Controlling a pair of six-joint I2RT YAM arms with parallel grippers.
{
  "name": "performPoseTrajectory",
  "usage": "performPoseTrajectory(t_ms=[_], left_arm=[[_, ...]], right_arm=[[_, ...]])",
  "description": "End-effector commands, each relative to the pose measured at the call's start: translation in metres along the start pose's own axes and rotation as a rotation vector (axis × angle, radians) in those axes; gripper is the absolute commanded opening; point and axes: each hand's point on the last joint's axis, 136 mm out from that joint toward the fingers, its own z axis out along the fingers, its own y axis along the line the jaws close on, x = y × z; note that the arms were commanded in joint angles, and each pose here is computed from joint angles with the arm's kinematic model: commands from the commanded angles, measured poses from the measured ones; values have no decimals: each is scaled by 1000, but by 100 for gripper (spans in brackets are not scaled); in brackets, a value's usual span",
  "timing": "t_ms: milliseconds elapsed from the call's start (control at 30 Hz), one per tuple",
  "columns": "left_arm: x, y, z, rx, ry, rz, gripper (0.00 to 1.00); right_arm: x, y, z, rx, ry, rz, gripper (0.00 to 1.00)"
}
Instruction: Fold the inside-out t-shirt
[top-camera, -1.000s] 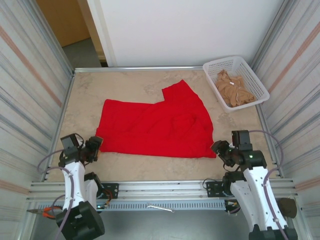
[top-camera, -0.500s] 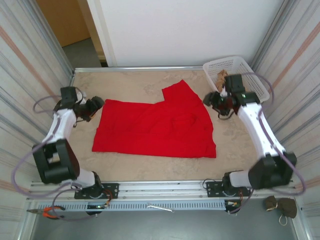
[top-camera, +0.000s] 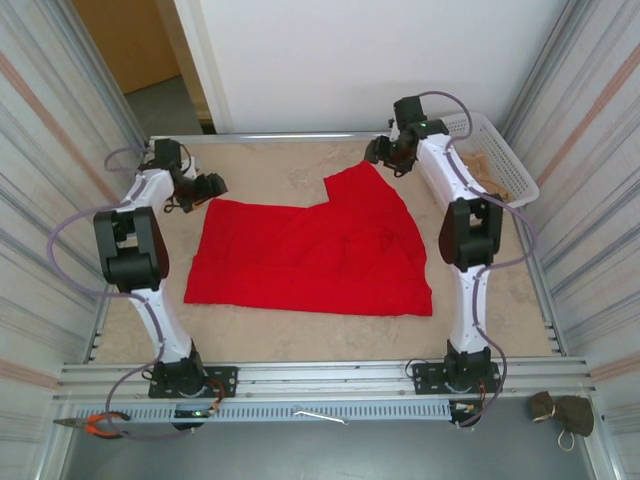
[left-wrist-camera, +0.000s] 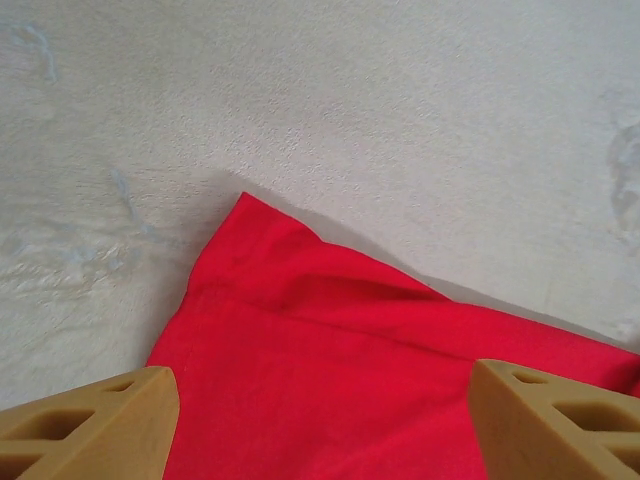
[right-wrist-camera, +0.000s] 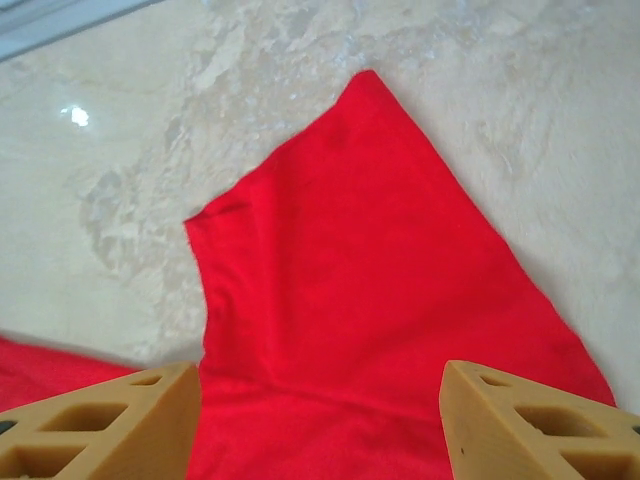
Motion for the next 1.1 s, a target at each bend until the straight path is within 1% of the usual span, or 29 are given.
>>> performPoseTrajectory(t_ms=[0, 133, 233, 500, 667, 900, 967, 1067], left_arm=[[0, 6, 3, -37, 28, 40, 76], [-1, 8, 8, -38, 32, 46, 76], [-1, 8, 8, -32, 32, 48, 77], [-4, 4, 2, 0, 17, 36, 77], [-3, 5, 3, 6, 22, 30, 77], [-4, 13, 3, 5, 28, 13, 77], [-4, 15, 3, 2, 31, 13, 77], [-6, 18, 4, -1, 38, 4, 77]], right_arm=[[-6, 1, 16, 59, 9, -117, 64], [-16, -11, 48, 120, -6, -159, 67], [-20, -20, 71, 134, -15, -164, 69], [-29, -21, 114, 94, -72, -207, 71], [-33, -16, 127, 84, -95, -224, 73], [-33, -10, 142, 30, -108, -208, 73], [-35, -5, 144, 1, -112, -203, 71], [-36, 0, 144, -14, -122, -199, 64]])
